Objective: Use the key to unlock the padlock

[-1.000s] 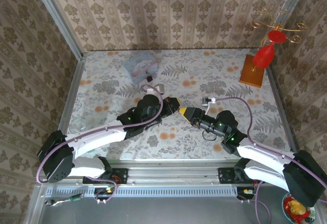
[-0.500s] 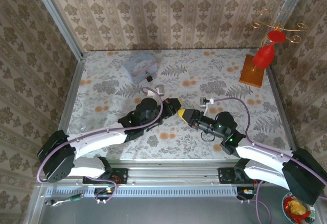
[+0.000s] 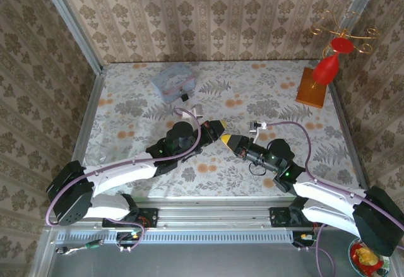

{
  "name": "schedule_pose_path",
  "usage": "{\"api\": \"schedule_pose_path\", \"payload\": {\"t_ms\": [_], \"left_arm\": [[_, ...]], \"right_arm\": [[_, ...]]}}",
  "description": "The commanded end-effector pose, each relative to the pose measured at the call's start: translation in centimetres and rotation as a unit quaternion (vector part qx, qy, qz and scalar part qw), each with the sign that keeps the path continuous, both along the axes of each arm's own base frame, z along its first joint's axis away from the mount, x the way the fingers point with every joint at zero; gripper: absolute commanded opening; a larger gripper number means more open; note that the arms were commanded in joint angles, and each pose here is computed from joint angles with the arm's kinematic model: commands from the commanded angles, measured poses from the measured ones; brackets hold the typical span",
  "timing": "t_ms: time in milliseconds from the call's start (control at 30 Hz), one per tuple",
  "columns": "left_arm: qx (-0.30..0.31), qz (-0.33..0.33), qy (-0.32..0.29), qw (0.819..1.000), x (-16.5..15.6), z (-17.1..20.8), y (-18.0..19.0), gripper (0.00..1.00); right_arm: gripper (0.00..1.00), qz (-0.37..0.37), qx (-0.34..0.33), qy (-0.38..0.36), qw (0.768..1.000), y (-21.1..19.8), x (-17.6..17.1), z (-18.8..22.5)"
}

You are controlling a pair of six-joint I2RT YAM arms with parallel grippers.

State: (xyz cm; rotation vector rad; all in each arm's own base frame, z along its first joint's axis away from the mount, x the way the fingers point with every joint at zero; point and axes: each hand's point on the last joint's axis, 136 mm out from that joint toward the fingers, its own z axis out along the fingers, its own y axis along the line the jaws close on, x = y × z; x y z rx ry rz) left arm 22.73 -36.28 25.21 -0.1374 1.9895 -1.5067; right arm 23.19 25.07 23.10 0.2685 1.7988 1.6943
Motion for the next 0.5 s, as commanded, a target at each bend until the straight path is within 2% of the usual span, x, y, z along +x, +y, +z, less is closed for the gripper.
{"api": "schedule_pose_path", "payload": {"t_ms": [0, 33, 133, 300, 467], "left_arm": [[0.032, -0.009, -0.014, 0.999, -0.5, -0.3, 0.2, 0.04], [0.043, -0.004, -0.016, 0.999, -0.4, -0.6, 0.5, 0.09], [0.071, 0.018, -0.025, 0.997, 0.0, -0.7, 1.9, 0.35], [0.178, 0.060, -0.040, 0.981, 1.7, -0.7, 5.7, 0.65], [0.308, 0.088, -0.035, 0.947, 5.0, -2.3, 9.3, 0.69]], "right_arm": [[0.00, -0.016, -0.019, -0.003, 1.000, -0.1, 0.6, -0.1], [0.00, -0.016, -0.027, -0.004, 0.999, -0.1, 0.7, -0.4], [0.00, -0.012, -0.068, -0.004, 0.998, 0.0, 0.6, -1.6], [0.00, 0.001, -0.158, -0.022, 0.987, -0.6, -0.1, -3.8], [0.00, -0.003, -0.258, -0.035, 0.965, -2.5, -1.0, -5.5]]}}
